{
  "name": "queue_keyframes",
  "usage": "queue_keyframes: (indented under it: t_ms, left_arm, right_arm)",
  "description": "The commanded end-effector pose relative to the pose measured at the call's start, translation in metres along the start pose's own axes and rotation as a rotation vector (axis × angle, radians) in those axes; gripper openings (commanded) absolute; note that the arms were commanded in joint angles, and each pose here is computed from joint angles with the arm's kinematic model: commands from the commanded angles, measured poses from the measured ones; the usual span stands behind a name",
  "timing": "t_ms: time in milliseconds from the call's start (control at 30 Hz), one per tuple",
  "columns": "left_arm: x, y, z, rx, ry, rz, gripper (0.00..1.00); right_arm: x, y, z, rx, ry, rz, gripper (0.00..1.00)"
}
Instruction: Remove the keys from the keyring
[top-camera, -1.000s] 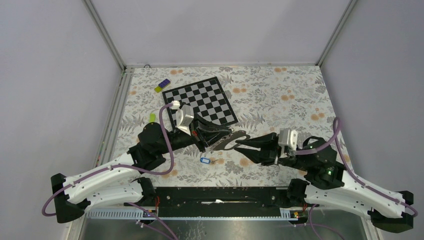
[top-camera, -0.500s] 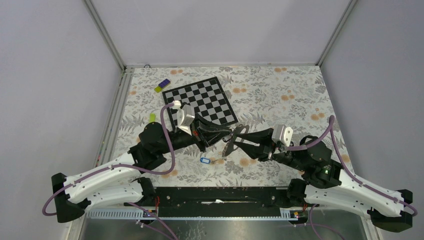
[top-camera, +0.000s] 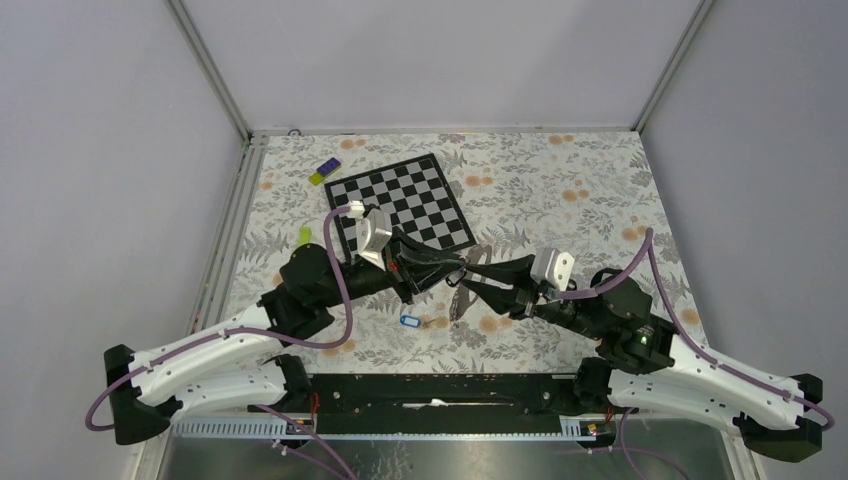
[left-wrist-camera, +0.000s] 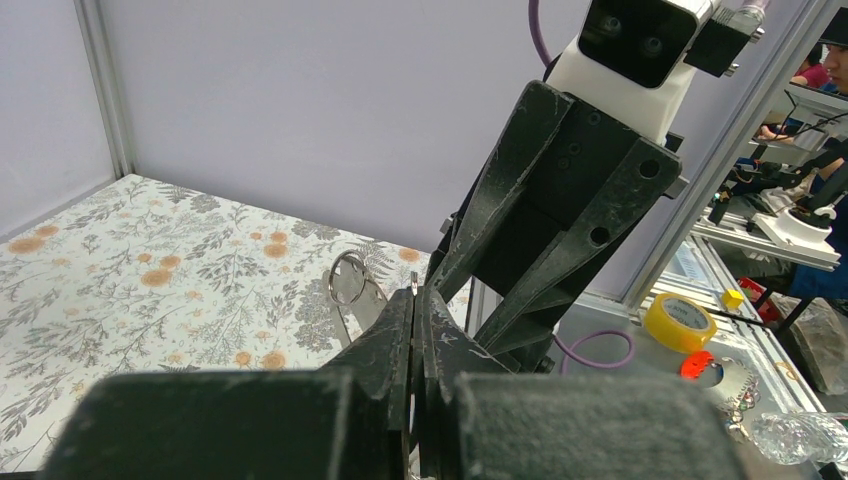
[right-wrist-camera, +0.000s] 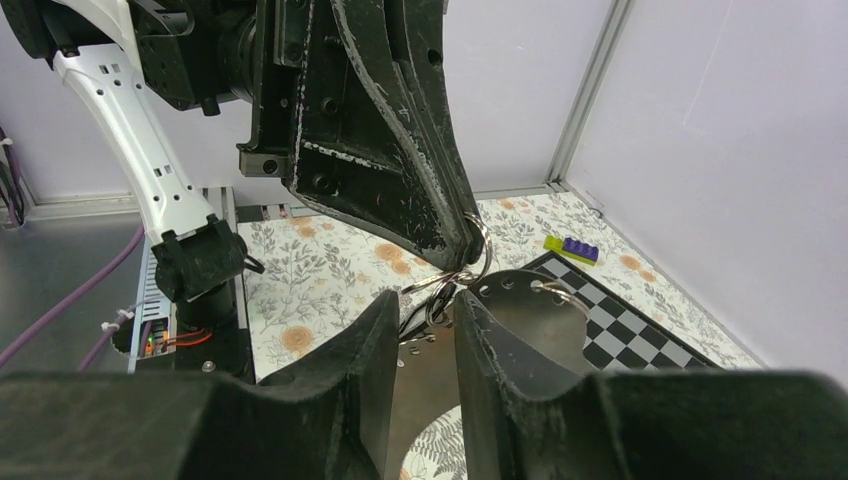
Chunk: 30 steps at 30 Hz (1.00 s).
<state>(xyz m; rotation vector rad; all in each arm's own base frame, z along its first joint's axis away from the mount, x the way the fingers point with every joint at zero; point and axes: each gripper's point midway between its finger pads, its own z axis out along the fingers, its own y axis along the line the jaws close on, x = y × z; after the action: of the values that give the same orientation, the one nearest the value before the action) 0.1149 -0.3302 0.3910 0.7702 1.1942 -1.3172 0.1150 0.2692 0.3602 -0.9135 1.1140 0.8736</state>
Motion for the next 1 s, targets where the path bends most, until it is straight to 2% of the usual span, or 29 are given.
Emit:
queue_keyframes:
  t_ms: [0,467,967]
  left_arm:
    - [-0.043,-0.012,0.004,0.039,-0.12,0.031,0.0]
    - [-0.043,-0.013,0.003,0.043,-0.124,0.028,0.0]
    - [-0.043,-0.013,0.001,0.038,-0.116,0.032,0.0]
  right_arm:
    - [-0.015,-0.007,0.003,0.035,-0.051,-0.017,0.33]
    - [-0.019,-0.009,0.007,0.04,-0.058,-0.032,0.24]
    - [-0.026,-0.014,0.0,0.059,-0.075,-0.064,0.02]
